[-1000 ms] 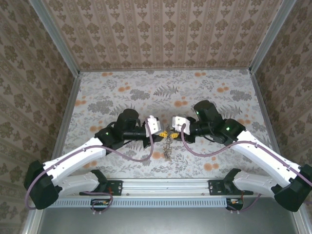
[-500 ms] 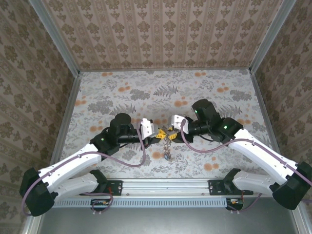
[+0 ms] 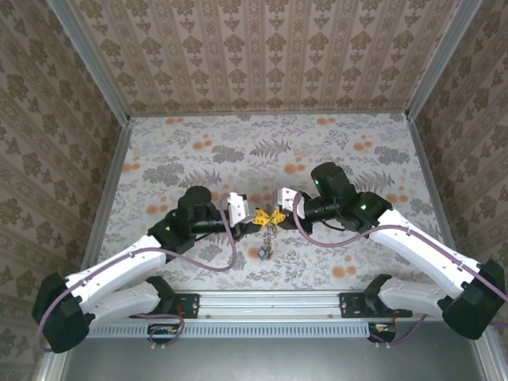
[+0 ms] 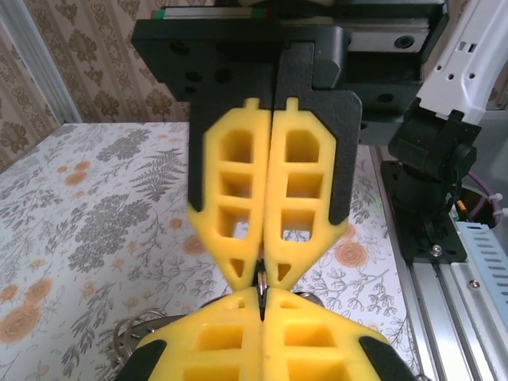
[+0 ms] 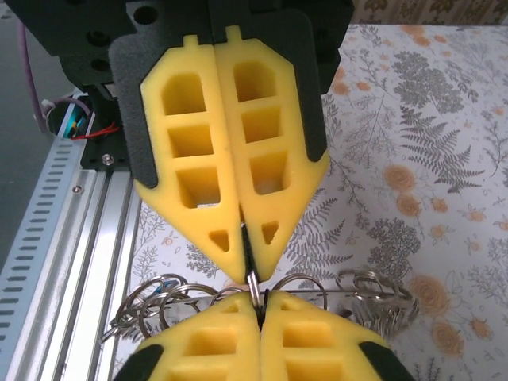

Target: Put the keys on the keyring

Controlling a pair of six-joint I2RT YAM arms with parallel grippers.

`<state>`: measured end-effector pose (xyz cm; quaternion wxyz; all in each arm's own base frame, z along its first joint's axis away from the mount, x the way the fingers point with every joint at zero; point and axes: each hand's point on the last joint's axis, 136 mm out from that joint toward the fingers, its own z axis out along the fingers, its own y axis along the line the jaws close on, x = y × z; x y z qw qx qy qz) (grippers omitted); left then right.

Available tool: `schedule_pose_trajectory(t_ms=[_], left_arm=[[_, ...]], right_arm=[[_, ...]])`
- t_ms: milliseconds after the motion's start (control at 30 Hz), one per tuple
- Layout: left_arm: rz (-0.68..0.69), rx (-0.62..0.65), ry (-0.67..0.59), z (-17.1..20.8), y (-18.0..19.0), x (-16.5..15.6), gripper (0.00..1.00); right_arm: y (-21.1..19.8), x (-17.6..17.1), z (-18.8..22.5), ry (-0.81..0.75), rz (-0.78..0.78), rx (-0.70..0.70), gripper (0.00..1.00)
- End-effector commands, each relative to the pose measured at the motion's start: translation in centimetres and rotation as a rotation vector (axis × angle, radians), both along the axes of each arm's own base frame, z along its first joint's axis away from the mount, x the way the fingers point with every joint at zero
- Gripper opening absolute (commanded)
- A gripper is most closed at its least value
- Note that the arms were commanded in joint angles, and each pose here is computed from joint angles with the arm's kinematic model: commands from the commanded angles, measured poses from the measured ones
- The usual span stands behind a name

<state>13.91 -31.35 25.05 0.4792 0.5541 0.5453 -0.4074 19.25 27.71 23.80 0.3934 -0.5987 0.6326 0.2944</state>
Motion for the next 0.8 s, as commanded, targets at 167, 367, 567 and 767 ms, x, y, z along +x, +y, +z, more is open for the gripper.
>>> schedule_pose_trajectory(t_ms=[167,367,567,767], left_arm=[[0.091,0.128,0.01,-1.5,0.7,1.4,0.28],[0.07,0.207,0.062,-2.5,-0.7,1.7,0.28],[0.061,0.136,0.052,-1.3,-1.3,1.7,0.28],[0.067,0.061,0.014,0.3,-0.8,1.3,0.27]], right_arm=[[-1.2,0.4,0.0,-0.083,-0.03,-0.158,0.0],[-1.4,0.6,0.2,-0.103,-0.032,-0.23,0.0],[-1.6,0.9,0.2,-0.136,-0.038,-0.239,0.0],[-1.5,0.7,0.4,-0.142,-0.036,-0.221,0.0]])
